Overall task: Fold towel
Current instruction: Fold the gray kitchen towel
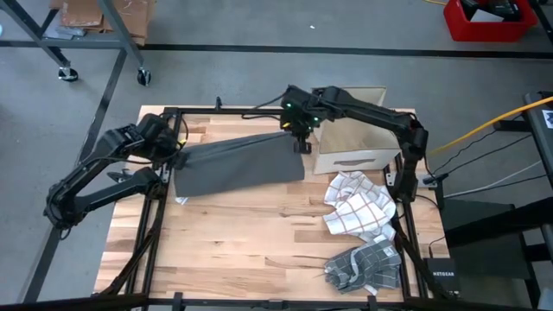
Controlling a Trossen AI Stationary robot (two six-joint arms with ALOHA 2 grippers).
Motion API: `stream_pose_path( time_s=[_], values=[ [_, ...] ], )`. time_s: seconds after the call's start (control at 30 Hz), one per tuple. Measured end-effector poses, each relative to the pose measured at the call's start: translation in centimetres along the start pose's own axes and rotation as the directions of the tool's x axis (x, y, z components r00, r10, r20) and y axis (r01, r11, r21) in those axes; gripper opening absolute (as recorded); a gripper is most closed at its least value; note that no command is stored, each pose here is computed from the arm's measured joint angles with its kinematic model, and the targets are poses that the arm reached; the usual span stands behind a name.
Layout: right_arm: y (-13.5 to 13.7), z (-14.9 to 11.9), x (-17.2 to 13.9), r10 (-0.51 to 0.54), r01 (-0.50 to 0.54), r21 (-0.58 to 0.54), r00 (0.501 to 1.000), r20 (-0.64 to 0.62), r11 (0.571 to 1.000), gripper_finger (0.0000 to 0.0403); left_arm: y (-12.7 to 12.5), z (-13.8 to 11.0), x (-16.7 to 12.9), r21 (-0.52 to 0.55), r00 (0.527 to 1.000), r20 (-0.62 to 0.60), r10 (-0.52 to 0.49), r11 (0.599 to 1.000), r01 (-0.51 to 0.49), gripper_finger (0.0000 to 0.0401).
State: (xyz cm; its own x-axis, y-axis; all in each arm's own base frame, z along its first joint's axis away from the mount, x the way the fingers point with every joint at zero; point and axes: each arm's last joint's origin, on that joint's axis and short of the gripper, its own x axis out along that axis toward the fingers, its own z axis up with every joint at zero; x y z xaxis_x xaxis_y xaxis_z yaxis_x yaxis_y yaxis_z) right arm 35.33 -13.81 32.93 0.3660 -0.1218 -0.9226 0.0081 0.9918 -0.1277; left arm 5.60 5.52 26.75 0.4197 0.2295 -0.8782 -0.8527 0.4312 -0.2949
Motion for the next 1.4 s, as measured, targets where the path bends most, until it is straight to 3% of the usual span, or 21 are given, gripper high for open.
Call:
stream_pose_path(
  time_s=[0.37, 0.7, 1.0, 1.2, 1.4],
  values=[
    [-2.3, 1.0, 5.5, -0.073, 0.07, -0.11, 0.997, -0.024, 0.991, 0.0, 1.0, -0.1, 1.7, -0.08, 0.978, 0.051, 0.204, 0.977, -0.2, 0.0],
    [-3.2, 0.8, 7.8, -0.161, 0.14, -0.188, 0.981, -0.105, 0.972, 0.0008, 1.7, -0.1, 5.2, -0.155, 0.97, 0.115, 0.212, 0.969, -0.193, 0.0],
    [-4.3, 1.9, 8.2, -0.345, 0.331, -0.196, 0.938, -0.041, 0.923, 0.0009, 2.1, 0.0, 6.5, -0.261, 0.955, 0.165, 0.248, 0.944, -0.201, 0.0002],
    [-4.4, 1.9, 8.1, -0.369, 0.353, -0.198, 0.928, -0.055, 0.915, 0.0026, 2.1, 0.2, 6.5, -0.257, 0.936, 0.202, 0.288, 0.938, -0.233, 0.0041],
    [-4.6, 1.8, 8.1, -0.418, 0.397, -0.198, 0.905, -0.077, 0.896, 0.0091, 2.4, 0.4, 6.3, -0.348, 0.882, 0.247, 0.402, 0.886, -0.306, 0.0107]
  ],
)
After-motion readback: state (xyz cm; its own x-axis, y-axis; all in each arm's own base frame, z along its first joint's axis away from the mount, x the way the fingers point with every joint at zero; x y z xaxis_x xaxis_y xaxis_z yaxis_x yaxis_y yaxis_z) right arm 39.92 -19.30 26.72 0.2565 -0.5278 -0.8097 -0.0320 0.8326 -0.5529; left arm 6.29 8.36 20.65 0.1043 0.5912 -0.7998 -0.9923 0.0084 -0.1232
